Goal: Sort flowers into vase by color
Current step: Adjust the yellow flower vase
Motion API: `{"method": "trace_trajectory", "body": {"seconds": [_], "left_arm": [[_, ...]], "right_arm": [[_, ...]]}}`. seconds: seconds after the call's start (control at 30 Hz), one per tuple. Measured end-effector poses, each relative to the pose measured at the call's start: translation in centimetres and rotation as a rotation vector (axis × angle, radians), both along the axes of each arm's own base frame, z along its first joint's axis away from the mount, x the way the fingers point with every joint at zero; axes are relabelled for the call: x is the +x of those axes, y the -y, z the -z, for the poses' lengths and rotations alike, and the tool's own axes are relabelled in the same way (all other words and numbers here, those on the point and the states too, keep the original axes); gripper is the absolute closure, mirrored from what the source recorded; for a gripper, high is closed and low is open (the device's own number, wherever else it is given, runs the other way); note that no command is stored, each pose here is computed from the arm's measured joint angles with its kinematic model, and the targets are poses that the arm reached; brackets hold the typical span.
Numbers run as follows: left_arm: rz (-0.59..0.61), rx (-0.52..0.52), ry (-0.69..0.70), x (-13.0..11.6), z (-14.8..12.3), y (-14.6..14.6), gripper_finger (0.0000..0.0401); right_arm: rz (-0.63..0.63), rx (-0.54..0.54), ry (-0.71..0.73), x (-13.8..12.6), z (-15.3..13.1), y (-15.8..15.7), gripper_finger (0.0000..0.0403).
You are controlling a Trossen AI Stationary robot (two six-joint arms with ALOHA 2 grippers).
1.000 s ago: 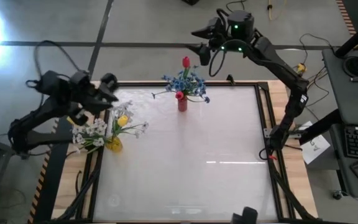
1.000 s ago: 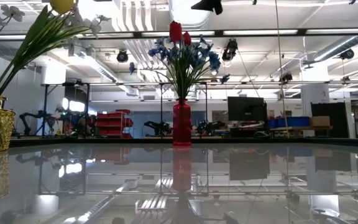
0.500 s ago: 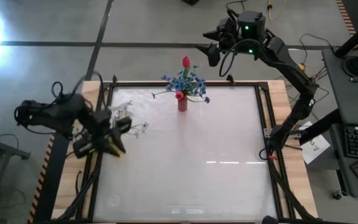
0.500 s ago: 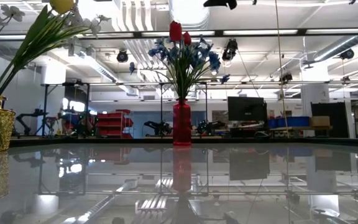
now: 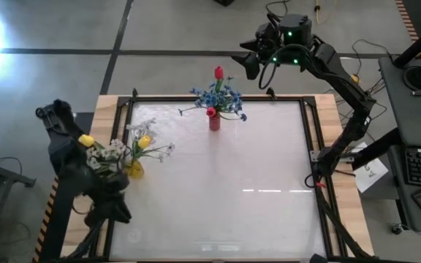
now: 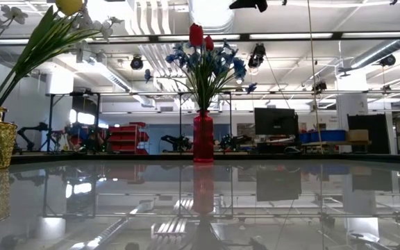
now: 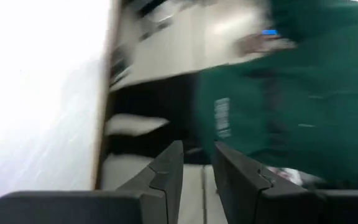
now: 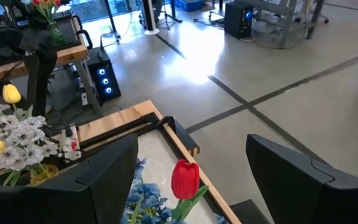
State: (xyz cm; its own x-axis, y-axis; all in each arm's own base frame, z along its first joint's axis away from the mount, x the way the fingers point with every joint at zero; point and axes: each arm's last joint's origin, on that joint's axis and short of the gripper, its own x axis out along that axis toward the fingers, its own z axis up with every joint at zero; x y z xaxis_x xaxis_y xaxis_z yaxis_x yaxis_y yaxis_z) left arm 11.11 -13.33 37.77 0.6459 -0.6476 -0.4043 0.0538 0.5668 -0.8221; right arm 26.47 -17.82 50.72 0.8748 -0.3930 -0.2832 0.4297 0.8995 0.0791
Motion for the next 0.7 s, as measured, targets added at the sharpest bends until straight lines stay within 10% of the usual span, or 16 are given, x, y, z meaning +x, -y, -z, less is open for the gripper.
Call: {"method": "trace_trajectory", "body": {"seconds": [0.4, 0.7], "left_arm": [[-0.308, 0.231, -0.687, -2.4, 6.6, 0.0, 0.0325], [-0.404, 0.336, -0.905, -3.0, 11.6, -0.7, 0.0325]], "right_arm": [[0.005, -0.004, -0.004, 0.0, 0.0, 0.0, 0.0111], [0.015, -0.015, -0.011, 0.0, 0.0, 0.0, 0.0112]]}}
